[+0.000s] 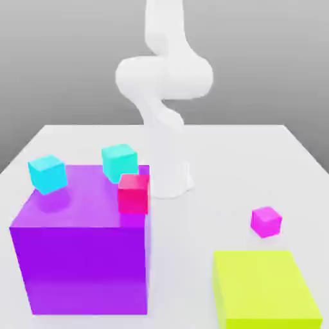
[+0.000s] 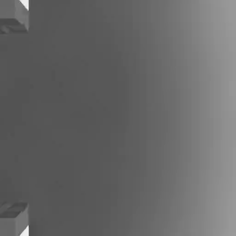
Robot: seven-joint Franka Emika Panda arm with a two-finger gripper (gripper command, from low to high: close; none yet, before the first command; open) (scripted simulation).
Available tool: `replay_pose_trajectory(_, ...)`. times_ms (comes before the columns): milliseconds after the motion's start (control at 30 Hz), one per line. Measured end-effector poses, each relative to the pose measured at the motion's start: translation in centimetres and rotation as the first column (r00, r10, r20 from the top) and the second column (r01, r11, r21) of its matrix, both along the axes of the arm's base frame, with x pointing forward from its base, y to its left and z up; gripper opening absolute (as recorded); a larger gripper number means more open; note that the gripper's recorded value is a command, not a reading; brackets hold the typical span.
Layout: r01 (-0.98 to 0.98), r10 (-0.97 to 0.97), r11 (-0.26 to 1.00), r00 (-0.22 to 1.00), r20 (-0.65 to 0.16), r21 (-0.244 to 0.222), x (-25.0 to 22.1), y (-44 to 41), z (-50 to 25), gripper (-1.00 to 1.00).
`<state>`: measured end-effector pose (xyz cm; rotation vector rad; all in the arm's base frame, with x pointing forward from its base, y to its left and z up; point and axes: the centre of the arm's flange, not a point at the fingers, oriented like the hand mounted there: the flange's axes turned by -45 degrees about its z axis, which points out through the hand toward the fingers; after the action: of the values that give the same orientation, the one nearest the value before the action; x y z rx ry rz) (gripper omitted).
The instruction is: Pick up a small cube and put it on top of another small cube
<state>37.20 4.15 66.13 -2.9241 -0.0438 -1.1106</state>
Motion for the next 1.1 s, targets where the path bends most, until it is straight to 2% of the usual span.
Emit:
replay_pose_trajectory(133, -0.073, 0.071, 0.997, 0.988, -0.14, -0.012, 2.4, 7.2, -9.9, 0.0)
replay_pose_trajectory(300, -0.156, 0.143, 0.988, 0.939, -0.312, -0.018, 1.1, 14.4, -22.4, 0.0)
replay_pose_trajectory(467, -0.241, 0.2, 0.97, 0.849, -0.489, -0.02, -5.0, 19.6, -35.1, 0.0)
replay_pose_trajectory(600, -0.316, 0.232, 0.949, 0.738, -0.634, -0.021, -13.7, 21.4, -44.7, 0.0)
replay_pose_trajectory(700, -0.331, 0.237, 0.944, 0.716, -0.657, -0.02, -15.5, 21.8, -46.6, 0.0)
replay_pose_trajectory(1100, -0.327, 0.24, 0.945, 0.717, -0.654, -0.012, -15.5, 22.4, -50.4, 0.0)
